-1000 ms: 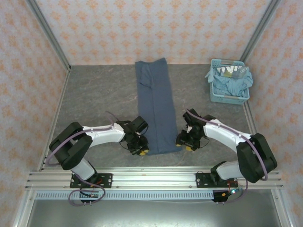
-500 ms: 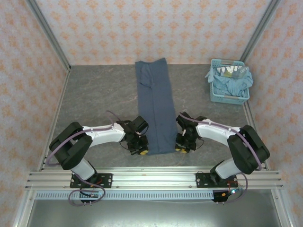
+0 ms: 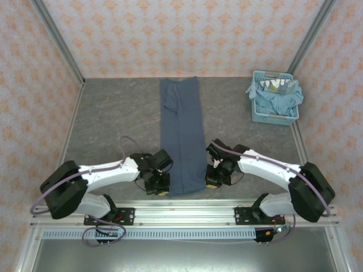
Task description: Fold and stack the t-shirts
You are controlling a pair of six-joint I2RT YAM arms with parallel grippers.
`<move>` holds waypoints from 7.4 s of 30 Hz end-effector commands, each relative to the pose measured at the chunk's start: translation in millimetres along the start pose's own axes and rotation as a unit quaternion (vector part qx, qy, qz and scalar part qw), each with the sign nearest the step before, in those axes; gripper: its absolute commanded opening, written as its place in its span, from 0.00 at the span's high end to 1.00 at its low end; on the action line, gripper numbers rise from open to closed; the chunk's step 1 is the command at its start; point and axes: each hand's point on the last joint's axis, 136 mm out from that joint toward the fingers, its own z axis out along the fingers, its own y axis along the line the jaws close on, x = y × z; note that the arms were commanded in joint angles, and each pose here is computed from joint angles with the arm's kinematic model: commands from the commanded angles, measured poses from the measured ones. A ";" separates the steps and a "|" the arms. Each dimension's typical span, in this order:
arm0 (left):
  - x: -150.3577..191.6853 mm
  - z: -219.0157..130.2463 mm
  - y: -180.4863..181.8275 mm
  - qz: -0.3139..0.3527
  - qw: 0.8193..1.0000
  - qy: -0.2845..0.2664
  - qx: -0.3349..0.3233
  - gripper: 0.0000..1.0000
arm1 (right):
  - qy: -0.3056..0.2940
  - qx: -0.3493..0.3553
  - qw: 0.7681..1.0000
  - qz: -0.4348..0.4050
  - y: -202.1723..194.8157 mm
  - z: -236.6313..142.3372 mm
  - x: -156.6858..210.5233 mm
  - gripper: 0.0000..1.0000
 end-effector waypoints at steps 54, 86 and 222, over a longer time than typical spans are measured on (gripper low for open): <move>-331.2 -123.7 -75.5 -0.109 0.968 -0.220 0.058 1.00 | -0.222 0.021 0.974 0.028 107.9 -97.7 -314.8 1.00; -213.9 -42.5 -32.2 -0.246 0.942 -0.173 0.149 0.44 | -0.168 -0.079 0.981 0.065 44.7 -58.0 -213.7 0.40; -210.1 -51.2 -144.3 -0.432 0.796 -0.263 0.332 0.29 | -0.249 -0.214 0.940 0.097 63.0 -139.2 -169.1 0.59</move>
